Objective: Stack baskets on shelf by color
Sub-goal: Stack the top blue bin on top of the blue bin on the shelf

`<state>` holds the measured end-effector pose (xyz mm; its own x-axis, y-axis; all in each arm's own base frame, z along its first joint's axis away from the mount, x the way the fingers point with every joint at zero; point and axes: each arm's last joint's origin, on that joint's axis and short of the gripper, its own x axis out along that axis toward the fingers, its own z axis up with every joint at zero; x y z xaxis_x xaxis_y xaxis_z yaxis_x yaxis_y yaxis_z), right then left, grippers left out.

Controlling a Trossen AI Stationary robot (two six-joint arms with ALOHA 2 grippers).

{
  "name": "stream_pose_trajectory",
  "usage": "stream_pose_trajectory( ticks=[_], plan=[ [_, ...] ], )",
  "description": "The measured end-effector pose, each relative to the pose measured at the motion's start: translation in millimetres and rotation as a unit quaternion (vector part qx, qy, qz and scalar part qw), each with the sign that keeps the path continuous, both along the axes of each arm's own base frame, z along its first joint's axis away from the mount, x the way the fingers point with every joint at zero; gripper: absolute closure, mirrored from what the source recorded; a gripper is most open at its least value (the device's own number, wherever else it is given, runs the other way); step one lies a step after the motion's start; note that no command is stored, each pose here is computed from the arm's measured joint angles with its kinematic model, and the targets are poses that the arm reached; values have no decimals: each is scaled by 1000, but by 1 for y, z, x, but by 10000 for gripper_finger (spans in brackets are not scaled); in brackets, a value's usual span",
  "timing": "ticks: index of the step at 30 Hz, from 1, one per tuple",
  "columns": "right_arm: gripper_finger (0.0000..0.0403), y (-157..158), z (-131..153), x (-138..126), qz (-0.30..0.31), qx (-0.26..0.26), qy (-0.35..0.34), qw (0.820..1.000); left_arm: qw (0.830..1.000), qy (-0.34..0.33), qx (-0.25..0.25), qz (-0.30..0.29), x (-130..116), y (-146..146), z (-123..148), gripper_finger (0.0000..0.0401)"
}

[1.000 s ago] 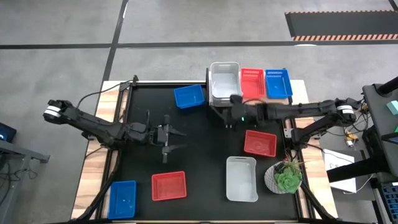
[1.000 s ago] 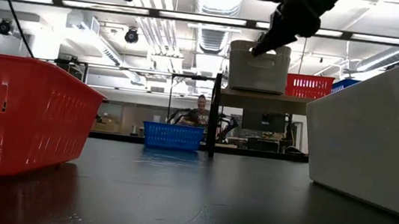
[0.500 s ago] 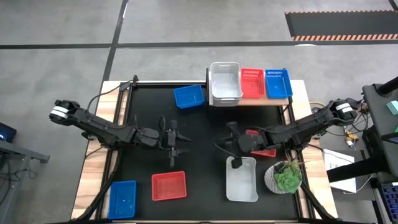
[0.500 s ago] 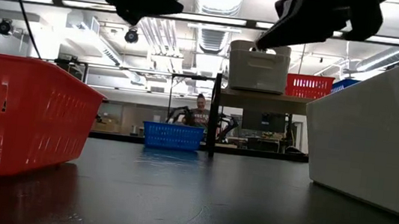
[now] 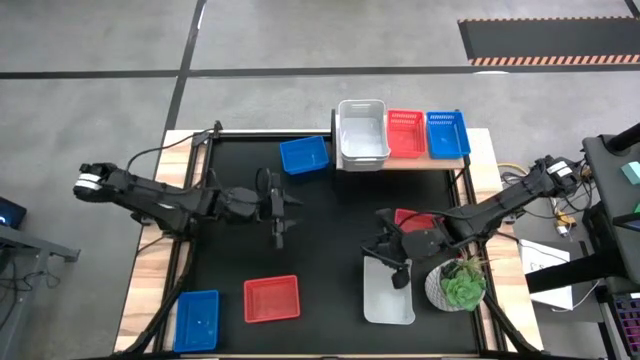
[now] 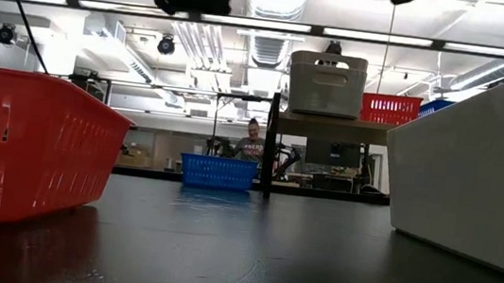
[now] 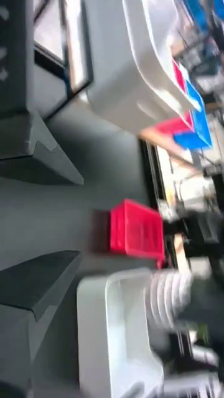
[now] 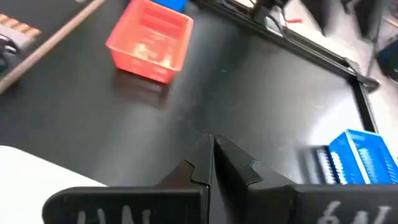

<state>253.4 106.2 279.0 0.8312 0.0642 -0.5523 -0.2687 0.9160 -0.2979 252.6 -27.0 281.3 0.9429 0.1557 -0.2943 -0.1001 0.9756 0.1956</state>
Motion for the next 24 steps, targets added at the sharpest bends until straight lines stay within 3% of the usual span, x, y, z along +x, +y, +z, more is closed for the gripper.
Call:
stream_pose_trajectory(
  ticks=[3,11,15,20,24],
  plan=[
    [394,6,2,0,-9,37,-13,999,999,29,-1,34,0,20,-6,237],
    [394,21,3,-12,37,13,-2,999,992,103,4,72,9,69,-31,237],
    [394,21,7,-9,16,24,-35,999,983,138,0,121,17,106,-45,237],
    [394,24,10,-10,16,31,-43,998,984,142,-43,96,25,148,-62,237],
    [394,23,3,-12,19,20,-24,999,977,184,-40,98,28,167,-86,237]
  ],
)
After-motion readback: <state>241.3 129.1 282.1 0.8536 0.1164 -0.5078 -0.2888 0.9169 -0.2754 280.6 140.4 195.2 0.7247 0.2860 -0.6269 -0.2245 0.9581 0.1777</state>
